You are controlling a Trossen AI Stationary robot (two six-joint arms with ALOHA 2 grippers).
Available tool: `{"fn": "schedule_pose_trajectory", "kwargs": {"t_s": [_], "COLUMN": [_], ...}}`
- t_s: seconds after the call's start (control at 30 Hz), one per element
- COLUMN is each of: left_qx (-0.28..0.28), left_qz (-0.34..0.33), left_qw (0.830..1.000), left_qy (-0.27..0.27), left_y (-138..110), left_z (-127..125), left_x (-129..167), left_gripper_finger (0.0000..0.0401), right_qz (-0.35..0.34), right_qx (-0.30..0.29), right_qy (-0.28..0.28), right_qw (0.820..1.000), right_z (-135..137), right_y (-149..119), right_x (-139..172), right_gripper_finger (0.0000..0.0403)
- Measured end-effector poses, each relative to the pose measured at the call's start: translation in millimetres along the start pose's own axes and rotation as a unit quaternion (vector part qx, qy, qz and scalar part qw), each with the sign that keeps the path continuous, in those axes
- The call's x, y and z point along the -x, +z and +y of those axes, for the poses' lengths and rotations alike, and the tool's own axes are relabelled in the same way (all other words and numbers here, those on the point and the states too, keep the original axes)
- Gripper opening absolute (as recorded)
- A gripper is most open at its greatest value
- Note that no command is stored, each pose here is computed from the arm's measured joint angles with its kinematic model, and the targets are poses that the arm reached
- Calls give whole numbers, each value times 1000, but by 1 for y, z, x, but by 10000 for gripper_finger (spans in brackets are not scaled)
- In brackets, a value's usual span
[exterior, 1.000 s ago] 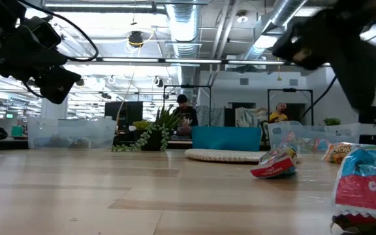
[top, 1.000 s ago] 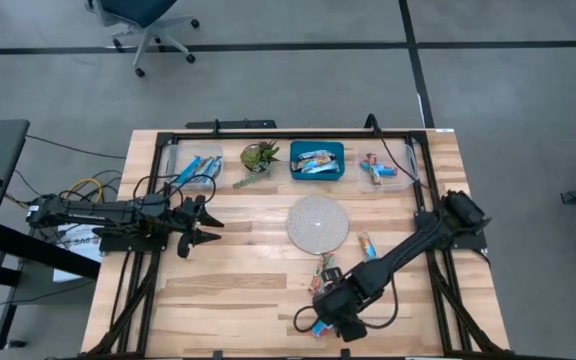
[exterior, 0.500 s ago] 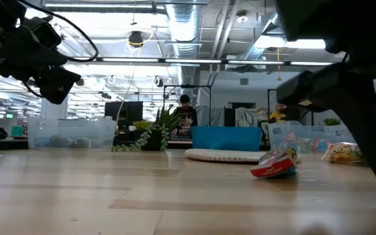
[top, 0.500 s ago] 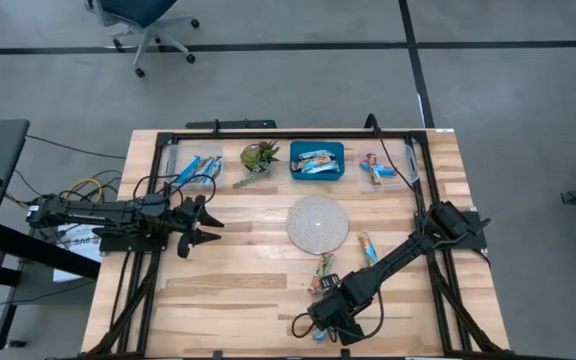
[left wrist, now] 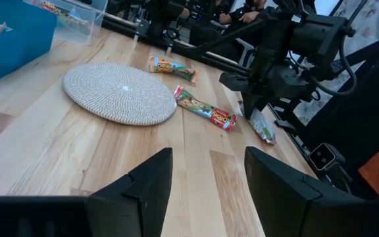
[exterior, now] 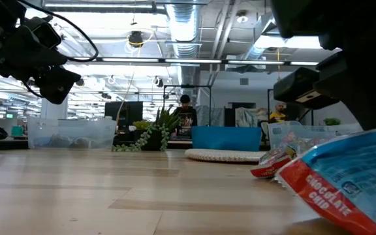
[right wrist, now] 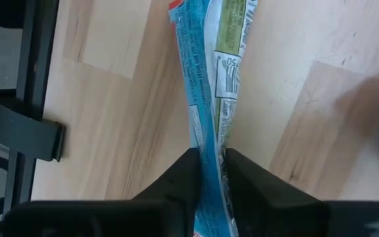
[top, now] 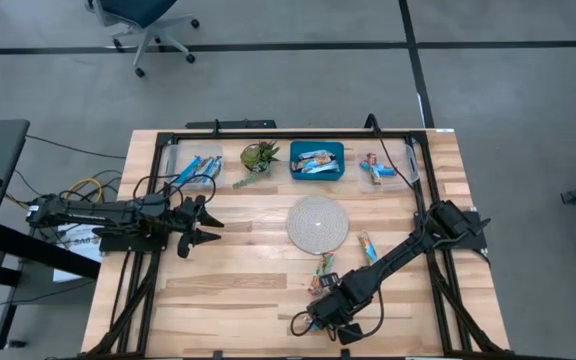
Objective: Pick and place Granola Bars by type
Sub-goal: Put the red granola bar into the right transparent bin
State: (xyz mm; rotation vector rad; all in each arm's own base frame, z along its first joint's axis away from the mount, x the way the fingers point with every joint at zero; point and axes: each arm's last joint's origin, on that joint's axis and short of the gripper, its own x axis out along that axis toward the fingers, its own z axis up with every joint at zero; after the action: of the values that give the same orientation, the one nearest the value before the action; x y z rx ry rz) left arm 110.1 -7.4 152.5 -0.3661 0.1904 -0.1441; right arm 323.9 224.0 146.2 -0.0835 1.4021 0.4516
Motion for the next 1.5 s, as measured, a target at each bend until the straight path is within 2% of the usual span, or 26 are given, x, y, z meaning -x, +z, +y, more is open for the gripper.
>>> {"fn": "schedule_pose_trajectory", "kwargs": {"t_s": [0.83,0.97,1.2,1.5], "left_qx": [0,0,0,0], "left_qz": [0,0,0,0], "left_qw": [1000,1000,1000,1000], "left_qy": [0,0,0,0], "left_y": [0,0,0,0], "left_z": [0,0,0,0], "left_x": [0,0,0,0], "left_gripper_finger": [183,183,183,183], "right_qz": [-23,-53,-91,-165], "right_qx": [-21,-17,-45,-115], "right_qy": [1,2,-15,-92], "right_qw": [1000,998,995,975], "right_z": [-14,-19,-42,-87], "right_y": [6,1,-21,-61], "right_x": [7,30,68,123], "right_gripper_finger": [53,53,53,53]}}
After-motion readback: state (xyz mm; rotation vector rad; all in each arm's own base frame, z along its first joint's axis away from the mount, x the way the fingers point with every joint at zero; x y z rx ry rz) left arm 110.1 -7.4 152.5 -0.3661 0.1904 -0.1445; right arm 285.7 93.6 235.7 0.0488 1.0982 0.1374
